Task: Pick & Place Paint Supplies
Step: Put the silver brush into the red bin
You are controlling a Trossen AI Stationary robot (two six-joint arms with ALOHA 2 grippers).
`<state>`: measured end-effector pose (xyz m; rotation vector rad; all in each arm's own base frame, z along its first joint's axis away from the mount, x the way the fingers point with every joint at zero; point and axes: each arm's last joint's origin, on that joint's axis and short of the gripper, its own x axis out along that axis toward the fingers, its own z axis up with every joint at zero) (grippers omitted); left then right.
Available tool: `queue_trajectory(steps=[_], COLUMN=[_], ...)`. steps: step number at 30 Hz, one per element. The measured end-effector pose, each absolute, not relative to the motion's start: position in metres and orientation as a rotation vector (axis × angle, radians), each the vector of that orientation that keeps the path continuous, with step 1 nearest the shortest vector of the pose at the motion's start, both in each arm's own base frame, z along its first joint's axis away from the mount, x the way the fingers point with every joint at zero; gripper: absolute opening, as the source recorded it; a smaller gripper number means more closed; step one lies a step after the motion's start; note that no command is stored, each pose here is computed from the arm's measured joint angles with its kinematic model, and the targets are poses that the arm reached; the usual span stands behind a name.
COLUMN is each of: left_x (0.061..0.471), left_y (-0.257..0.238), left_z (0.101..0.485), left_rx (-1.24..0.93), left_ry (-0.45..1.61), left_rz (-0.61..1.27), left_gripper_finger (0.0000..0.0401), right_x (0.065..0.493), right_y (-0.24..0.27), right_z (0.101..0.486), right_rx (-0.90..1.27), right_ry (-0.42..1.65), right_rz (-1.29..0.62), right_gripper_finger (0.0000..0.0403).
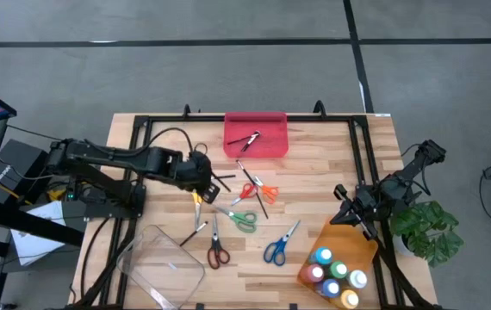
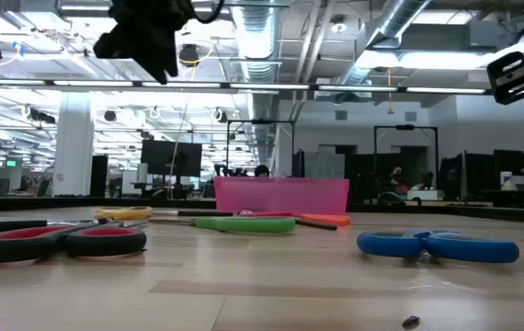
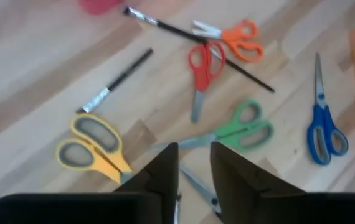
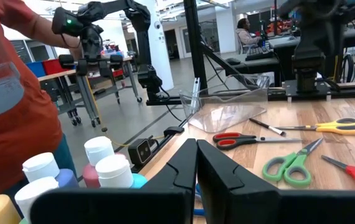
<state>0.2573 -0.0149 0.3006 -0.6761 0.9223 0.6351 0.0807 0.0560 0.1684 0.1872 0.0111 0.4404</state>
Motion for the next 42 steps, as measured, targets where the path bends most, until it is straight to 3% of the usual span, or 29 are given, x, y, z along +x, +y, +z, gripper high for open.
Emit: queue_trajectory(steps=[12,28,42], left_x=[0.276,0.298,0.313], left_y=[-0.055,-0.072,-0.075], left_z=[0.269,0.190,0.158], left_rx=[-0.659,-0.608,-0.517], left_ry=[1.113,1.508,1.514], left_rz=[0.512,0.637,0.532], left_gripper_finger=[0.0213,0.0219,0.0218], right_x=[0.081,0.081,0.081], right_y=[0.056,0.056,0.056], right_z=[0.168,0.168,0.168], right_rx=[0.187,0.187,0.187], right_ry=[0.011,0.011,0.011], right_rz=[0.441,0.441,0.441], right_gripper_finger=[0.0008,0.0008,0.0008])
